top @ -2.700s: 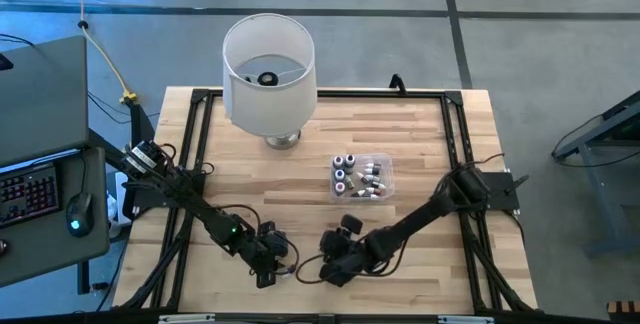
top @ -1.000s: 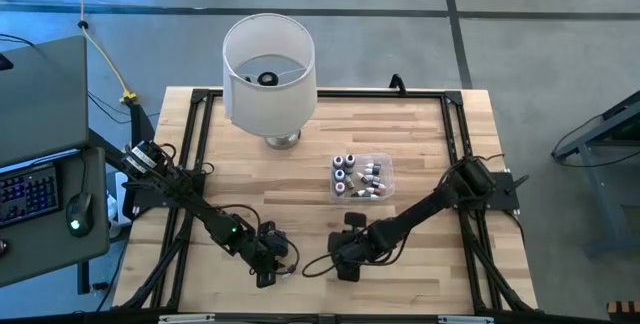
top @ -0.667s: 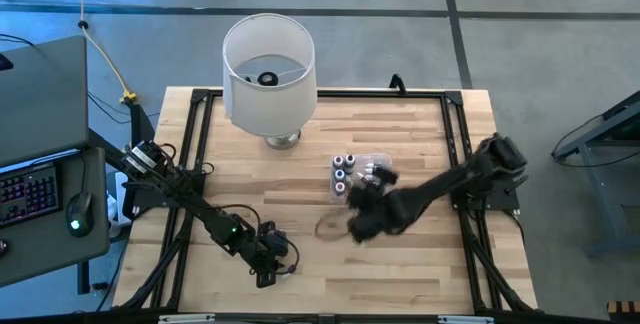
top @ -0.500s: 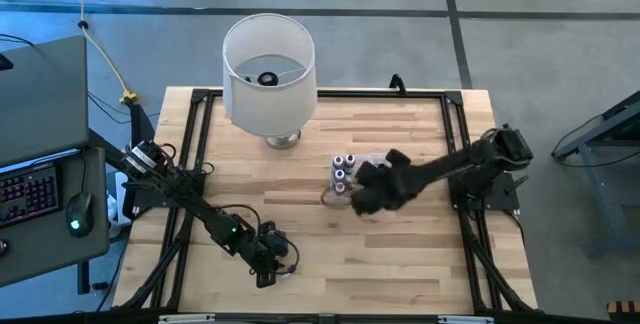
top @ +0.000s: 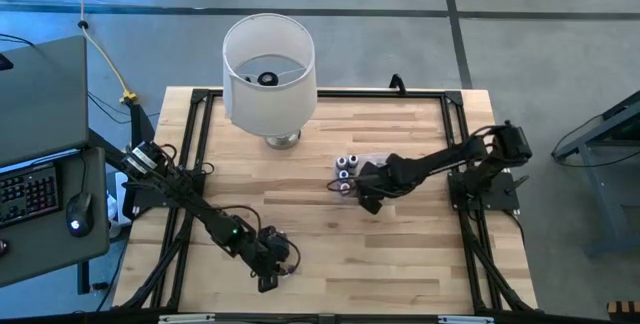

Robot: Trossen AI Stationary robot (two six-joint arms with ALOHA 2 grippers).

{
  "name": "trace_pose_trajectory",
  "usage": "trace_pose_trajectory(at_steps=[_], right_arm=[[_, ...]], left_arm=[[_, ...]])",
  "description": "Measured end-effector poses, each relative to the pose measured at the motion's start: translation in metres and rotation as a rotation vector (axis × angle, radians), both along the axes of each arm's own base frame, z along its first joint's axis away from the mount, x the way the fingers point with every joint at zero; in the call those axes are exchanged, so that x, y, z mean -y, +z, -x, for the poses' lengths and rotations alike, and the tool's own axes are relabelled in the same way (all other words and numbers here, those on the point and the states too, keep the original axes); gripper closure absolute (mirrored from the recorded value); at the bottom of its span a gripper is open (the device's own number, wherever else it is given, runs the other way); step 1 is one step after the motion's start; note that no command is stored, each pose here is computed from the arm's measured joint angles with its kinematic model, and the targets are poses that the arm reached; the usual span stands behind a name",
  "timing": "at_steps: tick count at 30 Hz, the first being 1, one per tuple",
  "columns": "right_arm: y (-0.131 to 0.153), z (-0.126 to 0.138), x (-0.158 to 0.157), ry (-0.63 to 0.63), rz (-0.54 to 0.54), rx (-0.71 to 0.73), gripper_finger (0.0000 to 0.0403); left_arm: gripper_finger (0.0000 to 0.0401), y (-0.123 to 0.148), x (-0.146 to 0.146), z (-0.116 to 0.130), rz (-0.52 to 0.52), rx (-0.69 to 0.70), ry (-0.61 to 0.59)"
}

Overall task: Pick & Place food coloring
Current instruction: Put the small red food coloring bottle into the transparent bin, then put the small purple food coloring bottle into the transparent bin

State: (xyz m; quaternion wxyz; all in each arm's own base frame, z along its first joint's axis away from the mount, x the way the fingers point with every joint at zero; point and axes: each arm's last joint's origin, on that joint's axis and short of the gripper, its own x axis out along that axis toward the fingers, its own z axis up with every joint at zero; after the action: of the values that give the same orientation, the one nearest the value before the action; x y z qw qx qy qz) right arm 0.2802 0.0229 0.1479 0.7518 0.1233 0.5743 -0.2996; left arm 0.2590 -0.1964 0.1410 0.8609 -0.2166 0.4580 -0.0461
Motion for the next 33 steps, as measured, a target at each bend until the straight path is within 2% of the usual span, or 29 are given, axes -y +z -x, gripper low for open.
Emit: trace_pose_trajectory(at_steps=[7, 13, 25, 29, 33], right_arm=[[0.014, -0.011, -0.002, 0.062, -0.006, 0.02, 0.0309], [0.017, -0.013, -0.001, 0.104, -0.038, 0.01, 0.0307], [0.017, -0.01, 0.001, 0.119, -0.009, -0.026, 0.0227], [0.024, -0.015, 0.0, 0.123, -0.021, -0.011, 0.0222], [0.046, -0.022, -0.001, 0.128, -0.053, -0.024, 0.0221]], left_arm=[[0.0241, 0.013, 0.005, -0.007, -0.014, 0.006, -0.002], [0.0241, 0.012, 0.004, -0.006, -0.038, -0.005, -0.012], [0.0241, 0.013, 0.003, -0.006, -0.049, 0.004, 0.0], [0.0241, 0.013, 0.003, -0.006, -0.055, 0.008, 0.005], [0.0241, 0.013, 0.003, -0.006, -0.054, 0.009, 0.005]])
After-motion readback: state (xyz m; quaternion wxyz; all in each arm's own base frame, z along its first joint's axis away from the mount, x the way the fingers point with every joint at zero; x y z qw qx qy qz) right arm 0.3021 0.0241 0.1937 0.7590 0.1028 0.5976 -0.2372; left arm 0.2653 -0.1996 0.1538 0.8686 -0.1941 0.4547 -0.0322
